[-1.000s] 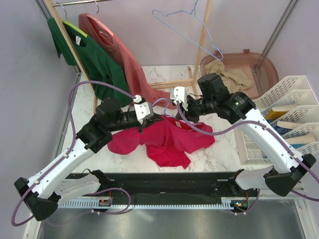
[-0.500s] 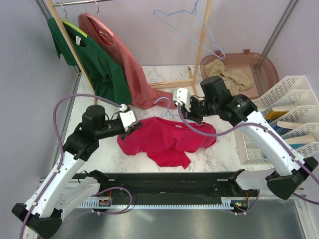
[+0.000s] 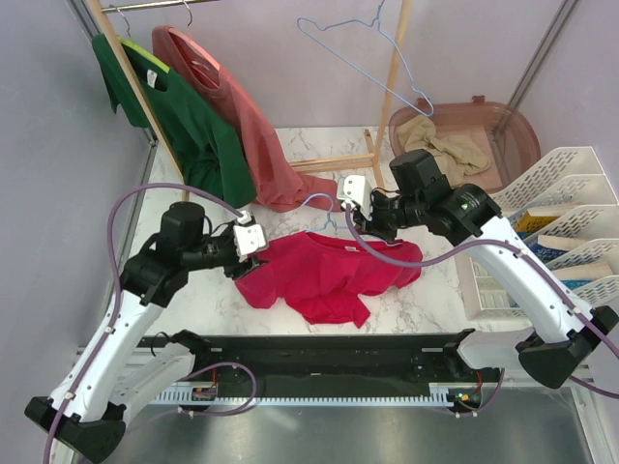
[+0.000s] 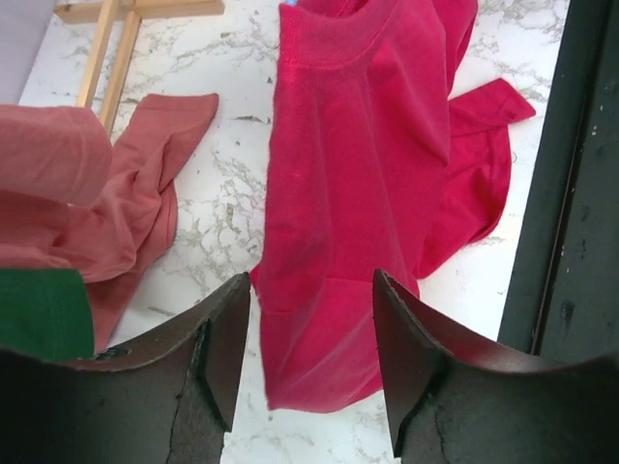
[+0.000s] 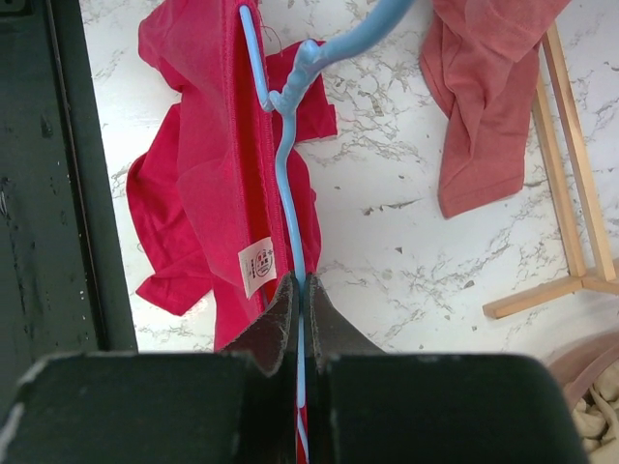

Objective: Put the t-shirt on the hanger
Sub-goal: Place the T-shirt on the hanger, then place the hanger at the clothesline.

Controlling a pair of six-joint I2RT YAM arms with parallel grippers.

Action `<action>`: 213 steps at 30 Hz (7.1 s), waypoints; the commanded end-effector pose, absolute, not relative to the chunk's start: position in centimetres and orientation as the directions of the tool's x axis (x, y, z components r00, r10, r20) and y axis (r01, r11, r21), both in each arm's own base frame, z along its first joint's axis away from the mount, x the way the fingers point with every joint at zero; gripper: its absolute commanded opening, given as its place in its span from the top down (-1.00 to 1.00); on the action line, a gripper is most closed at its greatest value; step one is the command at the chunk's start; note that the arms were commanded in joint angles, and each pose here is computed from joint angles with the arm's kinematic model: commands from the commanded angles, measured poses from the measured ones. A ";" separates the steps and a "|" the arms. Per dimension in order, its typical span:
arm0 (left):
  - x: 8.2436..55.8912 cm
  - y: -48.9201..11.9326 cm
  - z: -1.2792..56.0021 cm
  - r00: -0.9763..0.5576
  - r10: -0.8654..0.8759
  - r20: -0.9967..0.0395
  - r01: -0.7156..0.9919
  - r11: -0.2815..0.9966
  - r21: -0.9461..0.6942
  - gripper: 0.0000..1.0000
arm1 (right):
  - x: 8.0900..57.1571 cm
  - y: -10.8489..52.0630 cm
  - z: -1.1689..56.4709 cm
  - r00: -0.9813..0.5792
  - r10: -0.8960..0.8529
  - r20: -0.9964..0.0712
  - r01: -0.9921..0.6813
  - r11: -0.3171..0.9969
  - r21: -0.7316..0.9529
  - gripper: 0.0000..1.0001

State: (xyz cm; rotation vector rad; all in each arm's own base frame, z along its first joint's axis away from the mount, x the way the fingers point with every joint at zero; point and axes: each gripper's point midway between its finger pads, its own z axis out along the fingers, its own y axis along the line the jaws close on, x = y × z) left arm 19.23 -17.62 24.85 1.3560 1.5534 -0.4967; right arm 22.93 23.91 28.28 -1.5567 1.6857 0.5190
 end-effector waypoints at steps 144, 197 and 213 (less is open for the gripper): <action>26.7 -19.8 40.3 0.307 0.154 -0.939 0.740 0.582 0.337 -0.75 | 43.2 24.2 54.7 -0.088 0.275 -0.957 -0.730 0.636 0.250 1.00; 25.1 -17.2 36.8 0.250 0.204 -0.947 0.688 0.651 0.322 -0.76 | 55.2 33.2 47.7 0.106 0.274 -0.956 -0.680 0.722 0.131 0.07; 24.7 -17.3 37.3 0.241 0.182 -0.953 0.699 0.649 0.300 -0.75 | 50.8 27.2 48.3 0.162 0.005 -0.987 -0.519 0.851 -0.081 -0.71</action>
